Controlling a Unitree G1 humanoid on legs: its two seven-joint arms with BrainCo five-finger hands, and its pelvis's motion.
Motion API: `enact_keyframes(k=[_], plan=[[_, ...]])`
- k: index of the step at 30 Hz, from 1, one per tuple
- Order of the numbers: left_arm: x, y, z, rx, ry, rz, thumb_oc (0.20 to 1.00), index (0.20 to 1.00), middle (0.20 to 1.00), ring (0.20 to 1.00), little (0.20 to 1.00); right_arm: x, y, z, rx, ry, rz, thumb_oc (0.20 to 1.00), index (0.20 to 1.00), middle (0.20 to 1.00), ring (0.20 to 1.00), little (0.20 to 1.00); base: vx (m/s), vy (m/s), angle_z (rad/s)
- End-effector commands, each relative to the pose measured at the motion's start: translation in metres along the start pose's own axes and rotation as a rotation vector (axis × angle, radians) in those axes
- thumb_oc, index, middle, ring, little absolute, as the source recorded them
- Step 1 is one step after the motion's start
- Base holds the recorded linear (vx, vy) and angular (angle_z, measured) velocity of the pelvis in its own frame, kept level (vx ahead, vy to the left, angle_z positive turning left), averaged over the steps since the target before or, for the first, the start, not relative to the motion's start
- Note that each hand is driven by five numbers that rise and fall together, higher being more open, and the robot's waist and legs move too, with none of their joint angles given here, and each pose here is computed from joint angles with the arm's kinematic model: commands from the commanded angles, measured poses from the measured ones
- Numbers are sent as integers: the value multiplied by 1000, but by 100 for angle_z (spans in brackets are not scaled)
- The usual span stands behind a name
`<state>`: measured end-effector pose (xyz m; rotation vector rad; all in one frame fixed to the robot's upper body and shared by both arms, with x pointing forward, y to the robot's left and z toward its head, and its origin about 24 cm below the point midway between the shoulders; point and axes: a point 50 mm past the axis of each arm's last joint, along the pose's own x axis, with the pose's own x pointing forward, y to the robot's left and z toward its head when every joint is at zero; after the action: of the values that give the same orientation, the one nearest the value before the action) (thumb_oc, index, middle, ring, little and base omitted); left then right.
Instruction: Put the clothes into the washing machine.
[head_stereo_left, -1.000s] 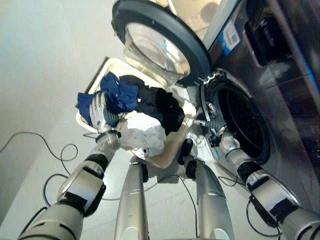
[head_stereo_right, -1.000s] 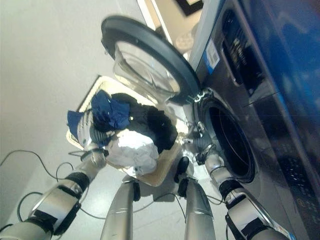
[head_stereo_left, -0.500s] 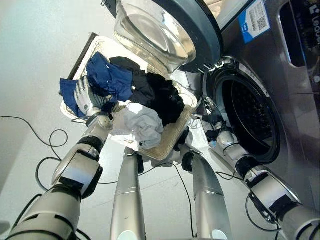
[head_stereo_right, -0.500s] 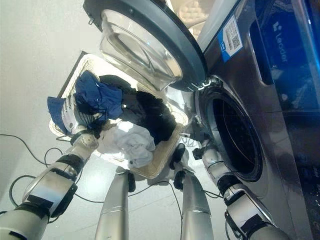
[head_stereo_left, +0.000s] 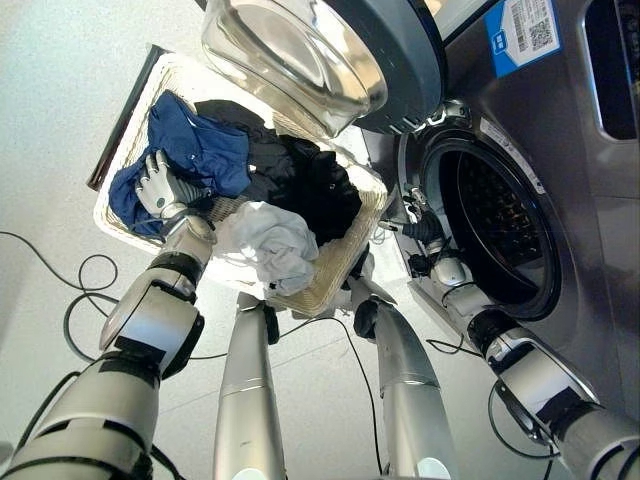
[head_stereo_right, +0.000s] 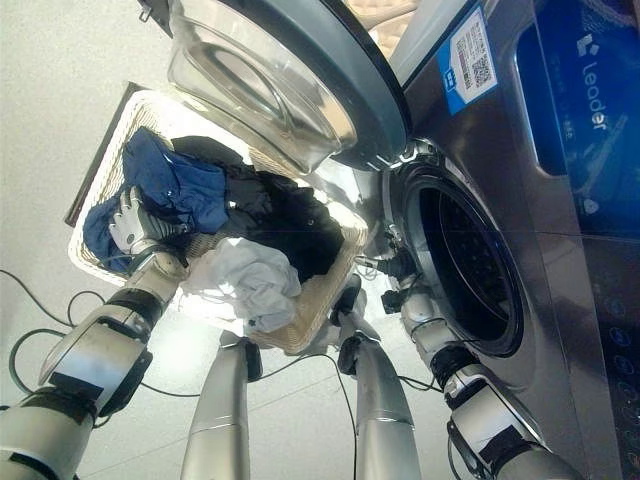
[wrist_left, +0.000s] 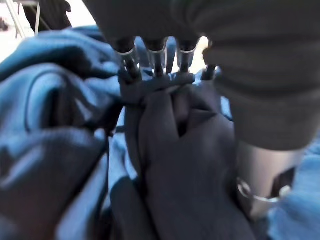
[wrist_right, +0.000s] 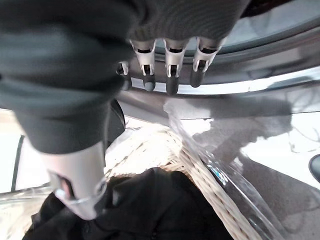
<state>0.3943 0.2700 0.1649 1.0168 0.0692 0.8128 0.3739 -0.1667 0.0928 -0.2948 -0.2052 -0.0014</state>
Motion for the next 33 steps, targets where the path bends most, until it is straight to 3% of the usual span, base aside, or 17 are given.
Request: enact_keyframes(k=[1,11,12,13,14,19,23,33], plan=[[12,14,-21,127,69,-23,1000,1000,1000,1000,1000,0,-9,8,26,-64,-28,1000,1000,1000,1000,1000,0,0,0],[10,4,-29,263,171,-317,1000,1000,1000,1000,1000,11,-15,20,48,-79,-37,1000,1000,1000,1000,1000,22,22,-2],[6,-3,-26,233,166,-396,827,827,827,827,827,12,-15,22,52,-85,-32,1000,1000,1000,1000,1000,27,32,-3],[6,-4,-25,217,159,-403,545,545,545,545,545,12,-16,23,55,-87,-31,1000,1000,1000,1000,1000,31,45,-6],[6,-4,-23,204,147,-405,200,200,200,200,200,13,-15,25,54,-89,-31,1000,1000,1000,1000,1000,13,25,-6],[10,0,-13,158,92,-363,200,200,200,200,200,15,-19,26,54,-83,-52,1000,1000,1000,1000,1000,7,7,-6],[9,-3,-14,-6,118,-347,200,200,200,200,200,13,-23,22,147,-71,-79,1000,1000,1000,1000,1000,0,0,0],[2,-12,-23,-6,100,-346,200,200,200,200,200,7,-24,14,175,-58,-97,1000,1000,1000,1000,1000,2,-9,2]])
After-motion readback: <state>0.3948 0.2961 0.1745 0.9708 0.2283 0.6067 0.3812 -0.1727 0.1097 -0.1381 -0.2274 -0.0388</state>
